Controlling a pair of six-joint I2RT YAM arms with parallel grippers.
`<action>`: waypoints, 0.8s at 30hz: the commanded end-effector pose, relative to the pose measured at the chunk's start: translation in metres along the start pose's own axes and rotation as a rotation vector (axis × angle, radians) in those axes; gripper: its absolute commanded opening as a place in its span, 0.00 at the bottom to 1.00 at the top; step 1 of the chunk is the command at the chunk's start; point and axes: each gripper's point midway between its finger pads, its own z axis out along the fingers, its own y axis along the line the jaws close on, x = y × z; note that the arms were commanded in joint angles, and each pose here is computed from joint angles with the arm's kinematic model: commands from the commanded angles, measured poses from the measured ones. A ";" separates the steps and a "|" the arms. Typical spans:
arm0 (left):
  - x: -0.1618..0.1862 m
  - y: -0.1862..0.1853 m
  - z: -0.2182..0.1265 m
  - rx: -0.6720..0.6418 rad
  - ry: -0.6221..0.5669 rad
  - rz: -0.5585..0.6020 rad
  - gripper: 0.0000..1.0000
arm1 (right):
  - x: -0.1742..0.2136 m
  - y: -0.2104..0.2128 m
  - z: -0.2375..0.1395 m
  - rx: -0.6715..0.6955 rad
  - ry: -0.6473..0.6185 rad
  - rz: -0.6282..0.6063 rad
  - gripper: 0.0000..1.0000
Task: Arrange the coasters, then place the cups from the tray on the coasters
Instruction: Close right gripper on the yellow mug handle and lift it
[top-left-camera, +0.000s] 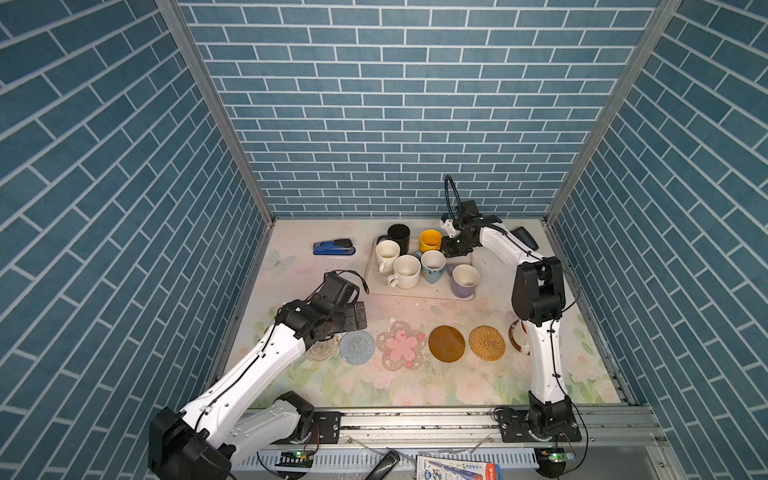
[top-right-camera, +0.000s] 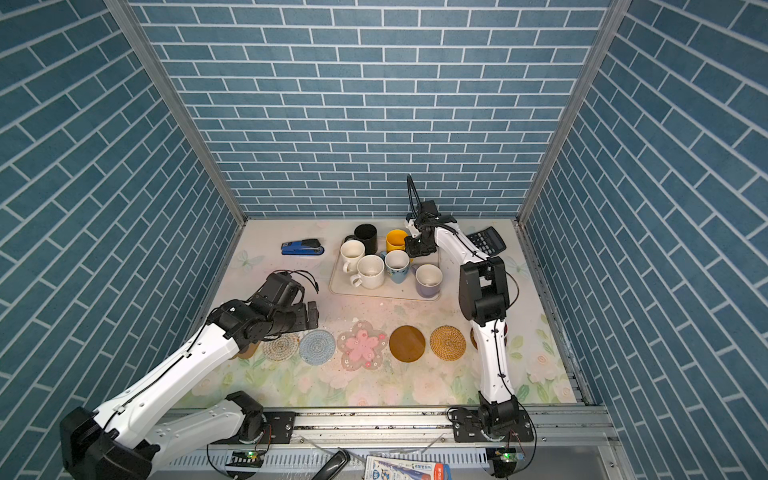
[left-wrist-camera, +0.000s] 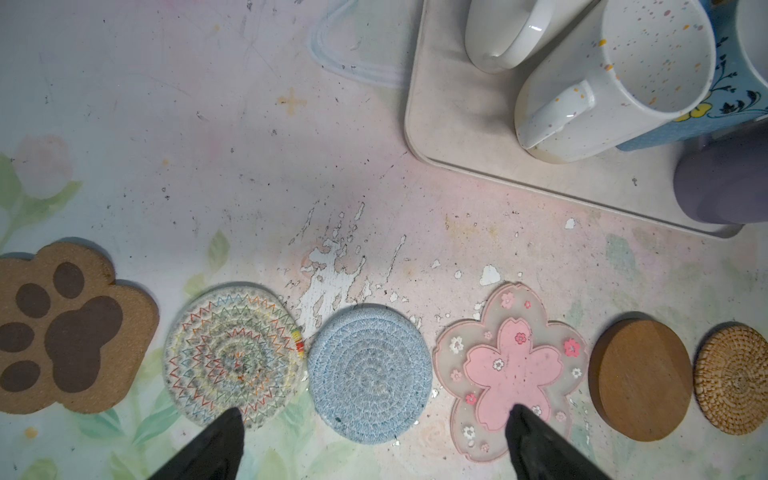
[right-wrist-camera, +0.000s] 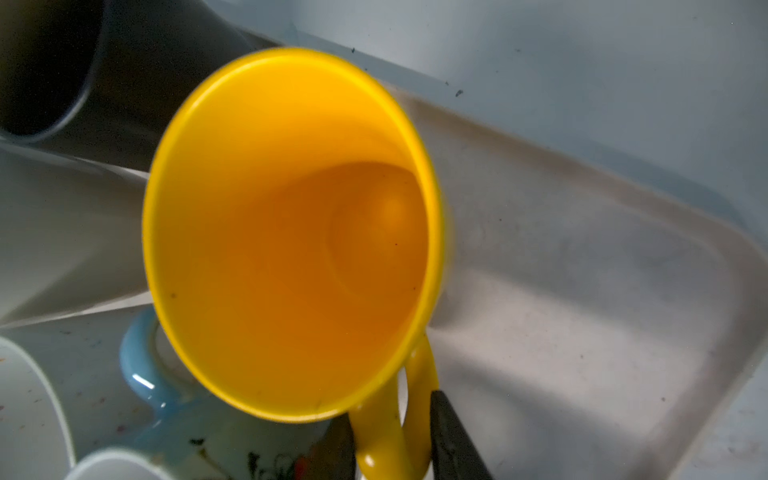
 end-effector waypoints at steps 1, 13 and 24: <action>0.000 0.006 -0.005 -0.012 -0.014 -0.020 0.99 | -0.009 0.004 0.006 -0.014 -0.019 -0.039 0.28; 0.001 0.011 -0.011 -0.020 -0.025 -0.028 0.99 | -0.013 0.008 0.002 0.032 -0.034 -0.069 0.10; 0.001 0.011 -0.014 -0.015 -0.029 -0.023 0.99 | -0.024 0.010 -0.021 0.101 -0.087 -0.061 0.00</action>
